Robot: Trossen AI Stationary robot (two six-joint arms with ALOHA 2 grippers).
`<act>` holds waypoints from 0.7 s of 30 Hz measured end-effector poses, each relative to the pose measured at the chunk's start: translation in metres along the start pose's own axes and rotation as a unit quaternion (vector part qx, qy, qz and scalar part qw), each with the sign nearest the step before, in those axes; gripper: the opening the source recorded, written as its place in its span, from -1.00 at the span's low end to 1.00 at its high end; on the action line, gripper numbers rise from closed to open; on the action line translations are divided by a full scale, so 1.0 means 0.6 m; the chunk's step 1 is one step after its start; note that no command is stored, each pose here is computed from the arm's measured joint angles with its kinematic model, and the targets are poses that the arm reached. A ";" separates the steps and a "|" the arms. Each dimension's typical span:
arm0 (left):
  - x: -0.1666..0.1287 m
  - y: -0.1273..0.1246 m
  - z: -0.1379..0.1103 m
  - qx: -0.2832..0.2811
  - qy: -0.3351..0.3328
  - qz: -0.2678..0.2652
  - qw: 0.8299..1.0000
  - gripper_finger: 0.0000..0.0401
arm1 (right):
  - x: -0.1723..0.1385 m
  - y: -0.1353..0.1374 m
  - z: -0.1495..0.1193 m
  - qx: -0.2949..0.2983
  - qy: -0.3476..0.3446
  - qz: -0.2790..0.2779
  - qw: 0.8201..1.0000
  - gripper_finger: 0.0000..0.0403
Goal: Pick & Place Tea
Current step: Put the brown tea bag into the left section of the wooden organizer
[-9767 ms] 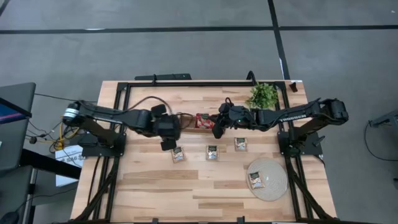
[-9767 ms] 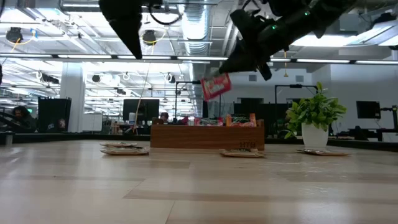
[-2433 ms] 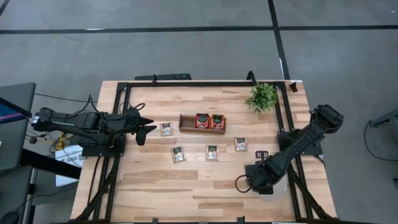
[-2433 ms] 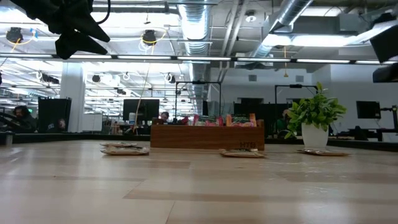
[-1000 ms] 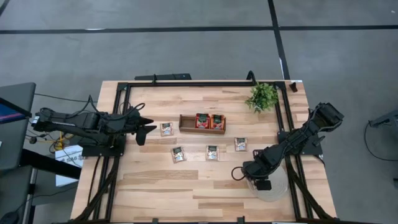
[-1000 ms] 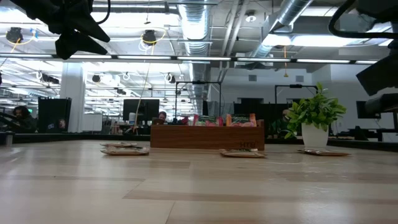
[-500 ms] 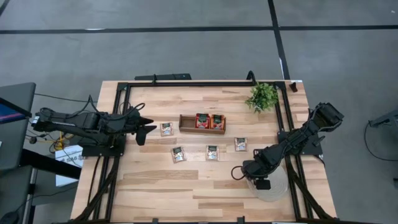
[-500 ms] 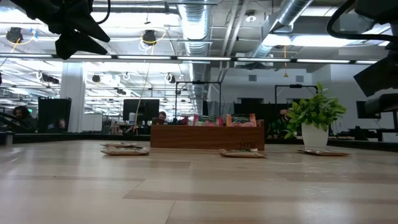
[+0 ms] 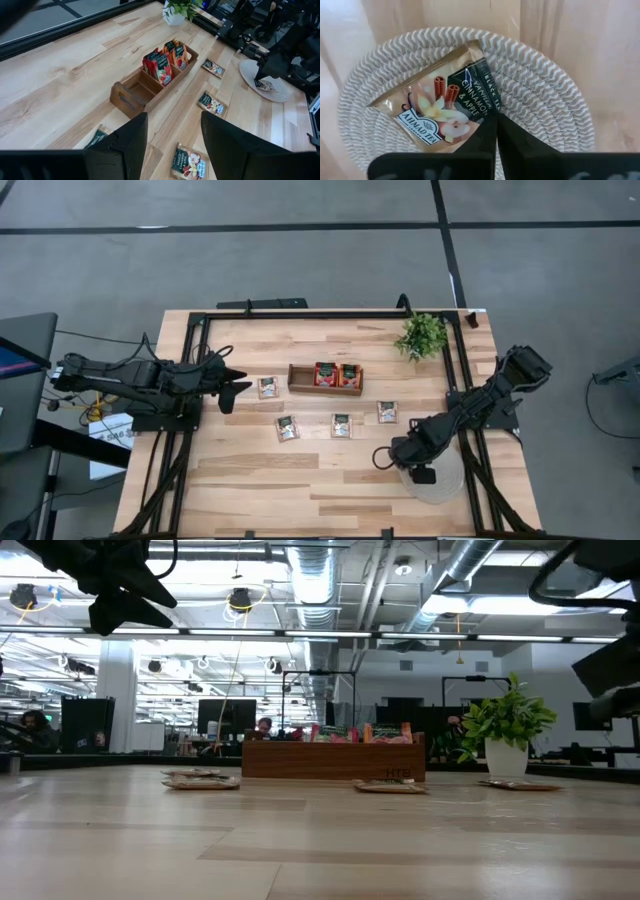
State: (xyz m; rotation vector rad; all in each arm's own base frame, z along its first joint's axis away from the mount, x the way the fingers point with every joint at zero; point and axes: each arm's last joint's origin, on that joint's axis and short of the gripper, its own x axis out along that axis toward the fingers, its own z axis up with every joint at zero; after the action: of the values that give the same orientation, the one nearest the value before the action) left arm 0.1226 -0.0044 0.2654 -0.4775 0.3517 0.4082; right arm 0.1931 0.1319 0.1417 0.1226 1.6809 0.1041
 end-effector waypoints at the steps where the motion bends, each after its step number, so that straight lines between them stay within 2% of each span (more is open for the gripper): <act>1: 0.000 0.000 0.000 0.000 0.000 0.000 1.000 -0.12 | -0.004 0.001 0.002 0.001 -0.001 0.001 1.000 -0.99; 7: 0.000 0.000 0.000 -0.002 -0.001 -0.001 1.000 -0.12 | -0.027 0.011 0.012 0.001 -0.005 0.003 1.000 -1.00; 15: 0.000 -0.001 0.002 -0.042 -0.006 -0.004 0.999 -0.12 | -0.072 0.023 0.024 0.007 -0.006 -0.006 1.000 -1.00; 21: 0.000 -0.001 0.002 -0.060 -0.005 -0.004 0.998 -0.12 | -0.124 0.022 0.049 0.013 -0.054 -0.034 0.998 -1.00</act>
State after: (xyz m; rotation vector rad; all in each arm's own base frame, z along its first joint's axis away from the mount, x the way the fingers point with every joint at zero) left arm 0.1233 -0.0045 0.2667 -0.5941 0.3153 0.4249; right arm 0.2308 0.1343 0.2136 0.0899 1.5777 0.0238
